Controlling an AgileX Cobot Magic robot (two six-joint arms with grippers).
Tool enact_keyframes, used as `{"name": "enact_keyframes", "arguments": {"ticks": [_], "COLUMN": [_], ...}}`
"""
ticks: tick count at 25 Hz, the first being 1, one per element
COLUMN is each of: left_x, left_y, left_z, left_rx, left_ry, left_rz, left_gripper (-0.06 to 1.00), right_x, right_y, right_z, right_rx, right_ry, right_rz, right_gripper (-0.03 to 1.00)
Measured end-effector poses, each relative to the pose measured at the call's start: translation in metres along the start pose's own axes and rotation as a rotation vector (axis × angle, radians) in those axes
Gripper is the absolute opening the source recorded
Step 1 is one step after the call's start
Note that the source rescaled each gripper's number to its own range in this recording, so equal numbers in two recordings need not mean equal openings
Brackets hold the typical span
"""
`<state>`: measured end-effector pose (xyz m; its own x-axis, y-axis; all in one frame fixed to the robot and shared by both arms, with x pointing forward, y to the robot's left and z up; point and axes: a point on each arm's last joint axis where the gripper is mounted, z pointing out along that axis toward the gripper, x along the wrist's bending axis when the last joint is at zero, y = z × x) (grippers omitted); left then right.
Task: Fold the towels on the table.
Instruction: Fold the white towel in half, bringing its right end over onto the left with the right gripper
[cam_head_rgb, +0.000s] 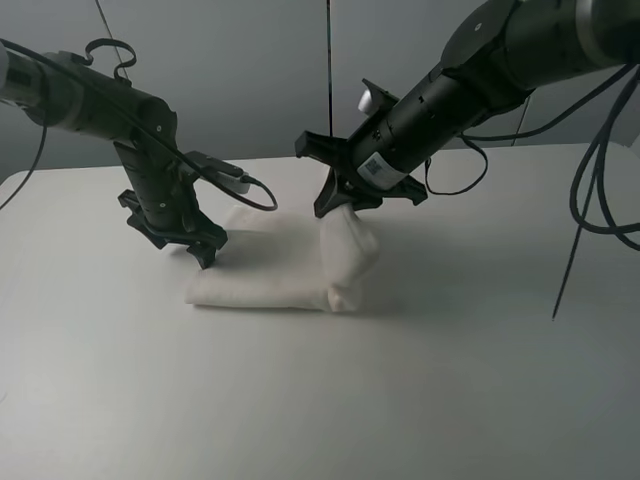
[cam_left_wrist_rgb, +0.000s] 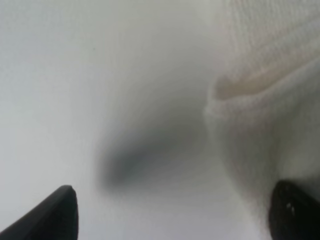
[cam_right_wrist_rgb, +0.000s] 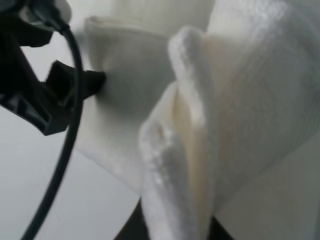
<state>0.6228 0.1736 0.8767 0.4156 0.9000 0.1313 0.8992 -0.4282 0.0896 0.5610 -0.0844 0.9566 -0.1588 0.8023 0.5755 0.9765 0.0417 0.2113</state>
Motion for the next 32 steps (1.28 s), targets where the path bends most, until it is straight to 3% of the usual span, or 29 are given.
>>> {"name": "enact_keyframes", "arguments": {"ticks": [7,15,32], "left_x": [-0.002,-0.003,0.002], "left_y": [0.0,-0.001,0.011], "left_z": [0.0,0.0,-0.01], "left_rx": [0.002,0.005,0.026], "left_ry": [-0.017,-0.037,-0.042], "left_rz": [-0.005,-0.003,0.015], "left_gripper": [0.99,0.99,0.99], "right_x": [-0.001,0.022,0.026], "right_y": [0.001,0.003,0.004], "right_z": [0.019,0.039,0.06], "right_rx": [-0.008,-0.021,-0.036], "right_ry": [0.051,0.098,0.153], "right_rz": [0.073,0.045,0.074], "right_gripper": [0.0,0.0,0.0]}}
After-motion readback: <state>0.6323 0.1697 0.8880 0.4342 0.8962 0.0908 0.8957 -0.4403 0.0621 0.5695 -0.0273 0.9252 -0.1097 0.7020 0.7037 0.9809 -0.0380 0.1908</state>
